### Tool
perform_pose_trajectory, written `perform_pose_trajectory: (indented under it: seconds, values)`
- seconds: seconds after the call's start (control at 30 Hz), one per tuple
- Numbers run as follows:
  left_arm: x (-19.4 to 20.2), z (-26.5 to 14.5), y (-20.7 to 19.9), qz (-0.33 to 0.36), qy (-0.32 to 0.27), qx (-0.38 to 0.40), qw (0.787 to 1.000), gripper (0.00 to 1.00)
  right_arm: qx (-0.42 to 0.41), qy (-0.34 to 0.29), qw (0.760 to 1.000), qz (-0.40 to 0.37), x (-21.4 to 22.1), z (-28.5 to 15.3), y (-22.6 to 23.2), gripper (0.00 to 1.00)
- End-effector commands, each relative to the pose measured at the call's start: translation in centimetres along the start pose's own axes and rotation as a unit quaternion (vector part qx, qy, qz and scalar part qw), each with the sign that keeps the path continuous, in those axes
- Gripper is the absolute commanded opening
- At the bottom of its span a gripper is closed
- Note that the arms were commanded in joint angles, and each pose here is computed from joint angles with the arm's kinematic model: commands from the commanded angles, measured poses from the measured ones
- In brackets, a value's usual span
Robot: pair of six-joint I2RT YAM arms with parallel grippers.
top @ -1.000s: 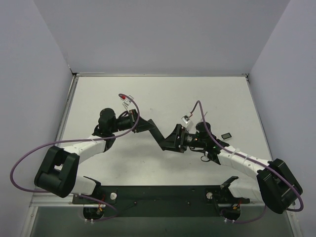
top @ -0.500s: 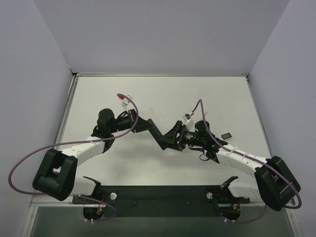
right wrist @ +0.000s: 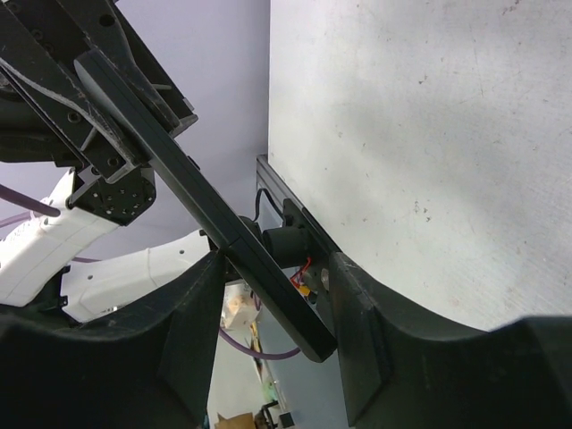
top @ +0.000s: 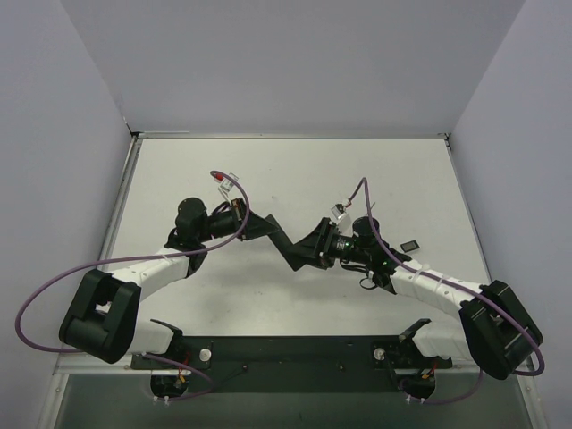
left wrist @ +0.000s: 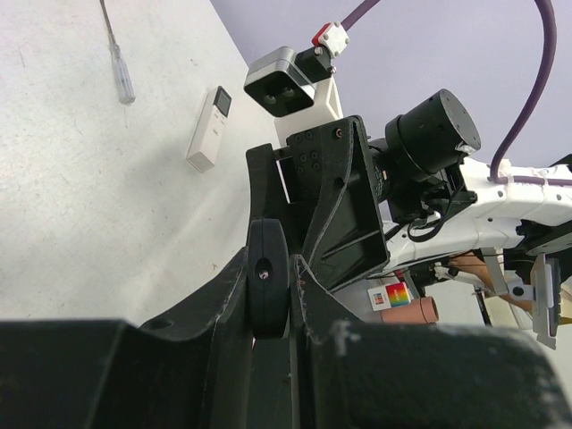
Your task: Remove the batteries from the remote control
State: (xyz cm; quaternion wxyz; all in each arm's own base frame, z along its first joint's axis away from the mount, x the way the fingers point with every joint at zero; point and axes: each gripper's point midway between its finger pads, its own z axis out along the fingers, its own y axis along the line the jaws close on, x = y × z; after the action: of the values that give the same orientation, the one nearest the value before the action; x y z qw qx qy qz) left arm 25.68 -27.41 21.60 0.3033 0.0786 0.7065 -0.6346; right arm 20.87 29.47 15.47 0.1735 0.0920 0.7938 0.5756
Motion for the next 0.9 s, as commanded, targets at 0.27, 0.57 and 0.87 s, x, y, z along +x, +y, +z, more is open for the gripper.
perform_pose_trajectory:
  seconds: [0.27,0.57,0.87]
  values:
    - [-1.3,0.0,-1.5,0.03,-0.015,0.024,0.999,0.0,0.016,0.005,1.0,-0.007,1.0,-0.6,-2.1,0.24]
    - [-1.4,-0.3,-0.7,0.025,-0.018,0.008,0.999,0.0,0.025,0.006,1.0,-0.004,1.1,-0.7,-2.6,0.32]
    - [-0.9,-0.5,2.5,0.013,-0.021,-0.036,0.999,0.0,0.034,0.006,0.999,0.004,0.8,-0.1,-3.2,0.41]
